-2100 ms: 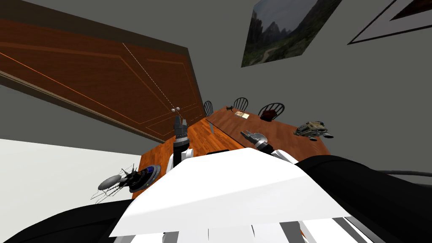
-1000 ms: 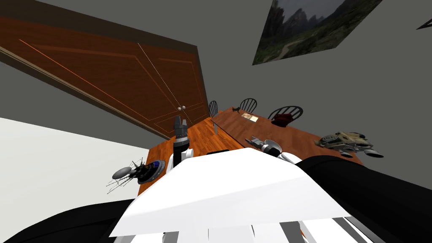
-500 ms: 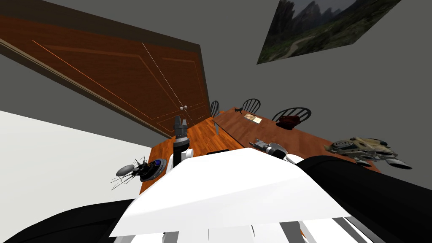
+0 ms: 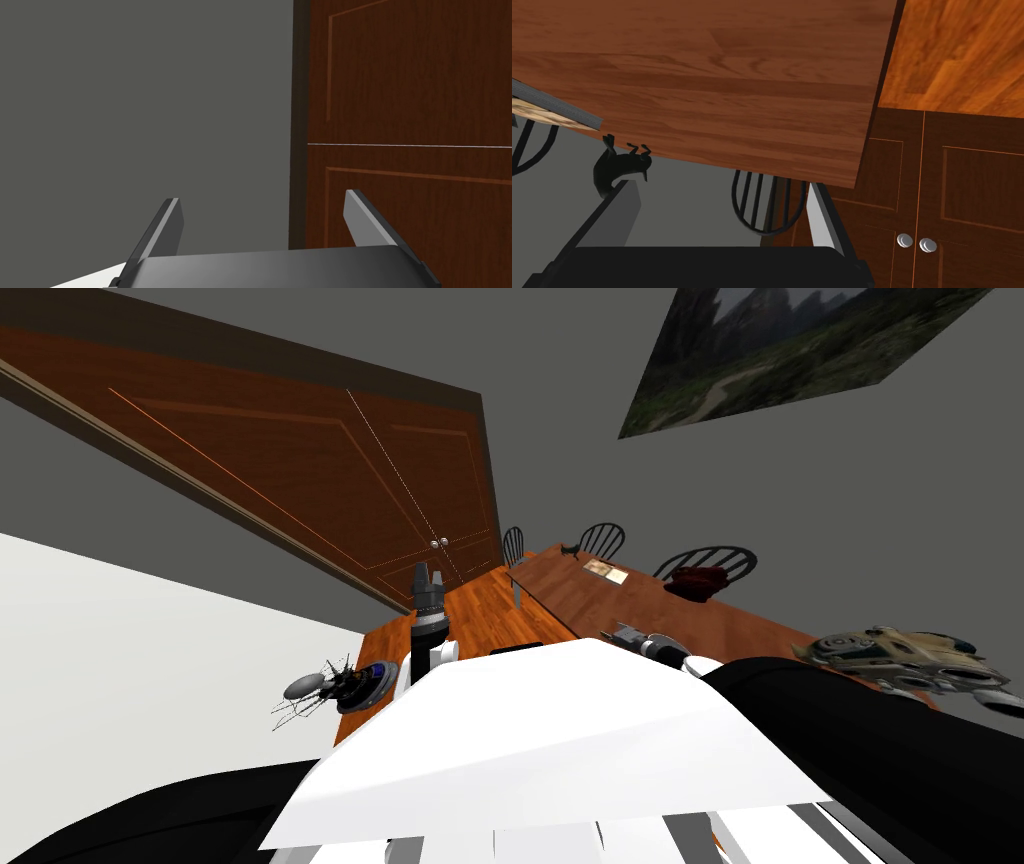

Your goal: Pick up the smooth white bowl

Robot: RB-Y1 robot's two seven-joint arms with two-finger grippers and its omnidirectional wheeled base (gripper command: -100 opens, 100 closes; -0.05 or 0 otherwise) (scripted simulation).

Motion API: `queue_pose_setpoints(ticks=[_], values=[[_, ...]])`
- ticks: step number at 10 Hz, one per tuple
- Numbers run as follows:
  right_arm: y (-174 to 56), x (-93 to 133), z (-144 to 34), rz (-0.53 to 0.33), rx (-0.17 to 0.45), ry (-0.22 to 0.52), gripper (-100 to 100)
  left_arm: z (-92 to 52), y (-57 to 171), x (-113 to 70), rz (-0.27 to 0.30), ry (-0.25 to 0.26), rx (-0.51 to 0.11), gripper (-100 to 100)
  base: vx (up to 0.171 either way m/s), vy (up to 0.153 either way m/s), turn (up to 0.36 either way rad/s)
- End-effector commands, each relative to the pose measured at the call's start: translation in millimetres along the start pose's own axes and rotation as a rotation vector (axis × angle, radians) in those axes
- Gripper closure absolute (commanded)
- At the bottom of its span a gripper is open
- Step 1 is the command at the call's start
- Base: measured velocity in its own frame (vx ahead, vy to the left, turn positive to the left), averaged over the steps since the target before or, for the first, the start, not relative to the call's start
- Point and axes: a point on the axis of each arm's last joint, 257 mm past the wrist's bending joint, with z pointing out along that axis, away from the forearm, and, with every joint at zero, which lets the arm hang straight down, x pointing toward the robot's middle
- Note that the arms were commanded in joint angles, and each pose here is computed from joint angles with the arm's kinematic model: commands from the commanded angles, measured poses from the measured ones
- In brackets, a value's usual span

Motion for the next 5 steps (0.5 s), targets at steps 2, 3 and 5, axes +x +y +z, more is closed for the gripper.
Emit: queue_pose_setpoints(ticks=[2,3,5], values=[[-25,30,-8.4,-0.048,0.043,0.078,-100,0.0,0,0.0,0.000,0.000,0.000,0,0.029,0.009,0.044],[-25,32,-8.6,-0.073,0.044,0.089,-100,0.0,0,0.0,0.000,0.000,0.000,0,0.023,0.003,0.020],[-40,47,-13.9,-0.091,0.071,0.131,-100,0.0,0,0.0,0.000,0.000,0.000,0,0.012,0.003,0.023]])
